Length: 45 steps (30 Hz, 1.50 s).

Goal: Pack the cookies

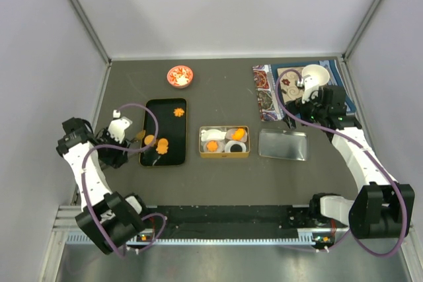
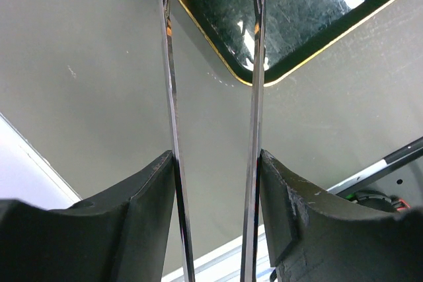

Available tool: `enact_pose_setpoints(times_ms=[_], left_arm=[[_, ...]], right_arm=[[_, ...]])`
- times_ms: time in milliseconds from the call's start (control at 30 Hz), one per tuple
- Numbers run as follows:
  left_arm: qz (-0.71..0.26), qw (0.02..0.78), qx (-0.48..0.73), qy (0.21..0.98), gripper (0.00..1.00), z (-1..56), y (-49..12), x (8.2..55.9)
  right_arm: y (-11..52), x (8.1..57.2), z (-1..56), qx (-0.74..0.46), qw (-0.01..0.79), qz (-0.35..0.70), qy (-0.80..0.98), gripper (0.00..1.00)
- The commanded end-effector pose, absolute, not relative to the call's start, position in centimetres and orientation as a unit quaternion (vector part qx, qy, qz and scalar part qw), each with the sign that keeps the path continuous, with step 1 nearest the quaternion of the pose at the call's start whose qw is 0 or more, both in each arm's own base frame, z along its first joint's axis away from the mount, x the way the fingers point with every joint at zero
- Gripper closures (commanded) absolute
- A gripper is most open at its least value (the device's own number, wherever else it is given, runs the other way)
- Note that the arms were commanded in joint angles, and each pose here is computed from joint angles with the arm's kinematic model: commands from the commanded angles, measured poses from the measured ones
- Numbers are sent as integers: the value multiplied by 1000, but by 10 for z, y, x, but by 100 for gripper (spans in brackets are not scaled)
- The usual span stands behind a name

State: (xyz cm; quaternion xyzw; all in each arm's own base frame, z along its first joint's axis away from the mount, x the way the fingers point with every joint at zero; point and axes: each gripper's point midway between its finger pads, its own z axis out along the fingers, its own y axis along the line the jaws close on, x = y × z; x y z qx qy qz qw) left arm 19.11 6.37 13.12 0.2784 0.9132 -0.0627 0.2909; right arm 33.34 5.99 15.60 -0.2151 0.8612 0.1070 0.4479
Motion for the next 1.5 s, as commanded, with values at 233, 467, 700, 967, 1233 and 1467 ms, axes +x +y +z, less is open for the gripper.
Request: enact_pose_setpoints(times_ms=[233,467,700,967,1233,1467], left_arm=[[-61,274,322,904,44,135,77,200],[-101,269,339,896,44,135,67,198],[-113,285,353,884,44,138,55,192],[-123,290,367,875,44,134,41,182],[-128,283,375,874,44,130,38,176],[-117,284,377,874,44,127,40,176]], right_arm=[[60,342,186,-219,482,107,842,1],[60,343,184,-219,479,105,843,1],[60,343,183,-220,478,105,844,1],[60,343,183,-220,478,105,844,1],[59,343,181,-219,475,105,846,1],[59,344,179,-219,473,105,847,1]])
